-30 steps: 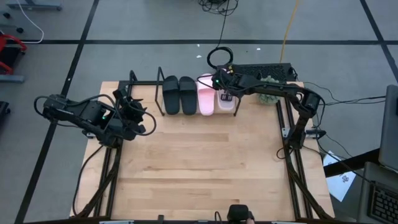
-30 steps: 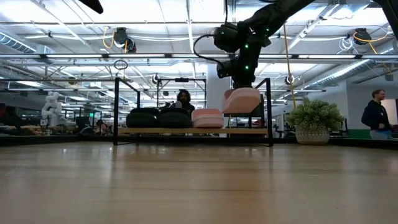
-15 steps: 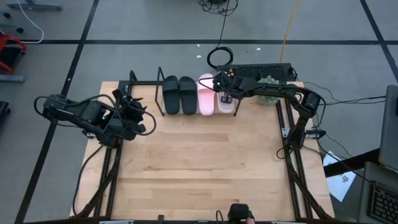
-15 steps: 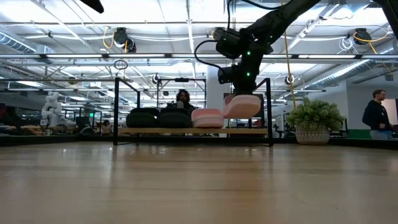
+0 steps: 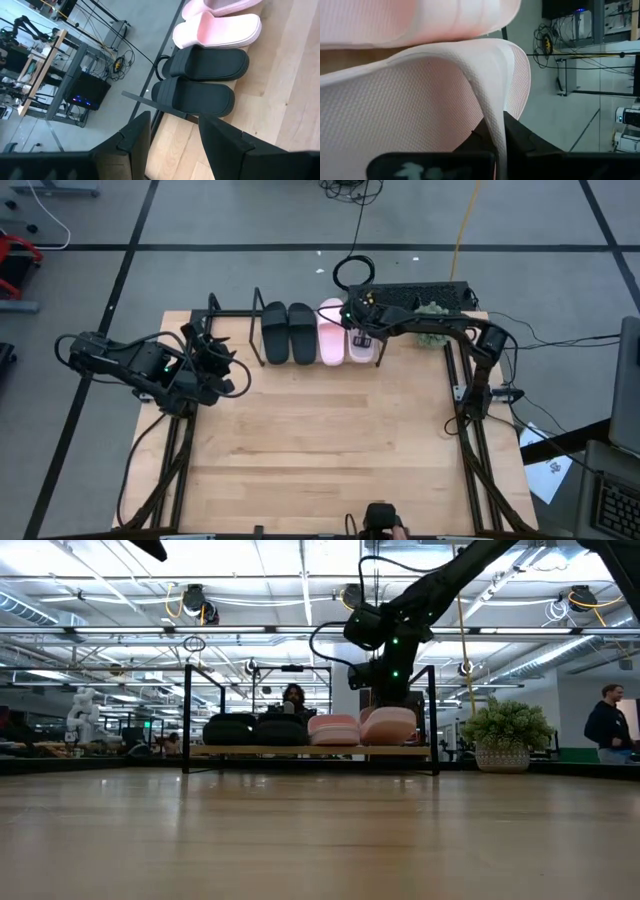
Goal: Pick and place slides into the shelf
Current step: Put the white slide on the shelf, then return to Home Position
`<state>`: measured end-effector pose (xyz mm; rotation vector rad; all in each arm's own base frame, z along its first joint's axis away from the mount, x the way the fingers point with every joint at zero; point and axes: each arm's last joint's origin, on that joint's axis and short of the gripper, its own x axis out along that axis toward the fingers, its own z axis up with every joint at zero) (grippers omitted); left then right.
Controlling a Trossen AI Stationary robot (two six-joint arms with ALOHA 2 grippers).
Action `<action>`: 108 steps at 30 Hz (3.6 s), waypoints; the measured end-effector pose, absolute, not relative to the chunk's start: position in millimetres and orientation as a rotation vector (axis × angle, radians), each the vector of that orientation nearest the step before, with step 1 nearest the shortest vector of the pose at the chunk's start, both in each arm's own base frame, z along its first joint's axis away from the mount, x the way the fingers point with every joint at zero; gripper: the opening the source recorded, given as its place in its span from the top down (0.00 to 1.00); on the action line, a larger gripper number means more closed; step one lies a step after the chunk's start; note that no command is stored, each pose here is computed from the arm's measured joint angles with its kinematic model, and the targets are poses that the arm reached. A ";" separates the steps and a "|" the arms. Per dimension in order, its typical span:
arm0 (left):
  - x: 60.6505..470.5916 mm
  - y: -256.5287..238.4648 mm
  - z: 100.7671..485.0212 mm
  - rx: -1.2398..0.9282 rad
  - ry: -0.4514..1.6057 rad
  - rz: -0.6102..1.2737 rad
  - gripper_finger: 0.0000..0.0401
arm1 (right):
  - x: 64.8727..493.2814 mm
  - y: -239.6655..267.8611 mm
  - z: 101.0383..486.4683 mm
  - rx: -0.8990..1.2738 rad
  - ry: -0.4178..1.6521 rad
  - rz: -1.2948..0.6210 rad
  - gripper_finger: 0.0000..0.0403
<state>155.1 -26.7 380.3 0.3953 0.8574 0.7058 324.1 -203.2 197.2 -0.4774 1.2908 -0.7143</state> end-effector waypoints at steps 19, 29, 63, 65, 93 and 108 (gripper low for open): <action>155.1 -26.8 380.2 0.395 0.858 0.705 0.58 | 327.8 -203.9 186.3 -0.410 1.273 -0.695 0.97; 155.2 -26.8 380.2 0.395 0.858 0.704 0.58 | 327.9 -201.9 184.9 -0.373 1.266 -0.651 0.90; 155.2 -27.3 379.6 0.377 0.871 0.685 0.58 | 321.8 -171.9 224.6 -0.412 1.226 -0.670 0.54; 155.2 -27.3 379.6 0.377 0.871 0.684 0.58 | 323.3 -161.7 233.3 -0.428 1.194 -0.657 0.54; 35.2 0.1 483.9 -0.295 0.414 0.254 0.58 | 138.9 29.1 456.3 -0.088 0.033 -0.391 0.98; -30.2 38.7 439.1 -0.439 0.241 0.372 0.58 | 43.2 -7.7 444.3 0.094 0.042 -0.532 1.00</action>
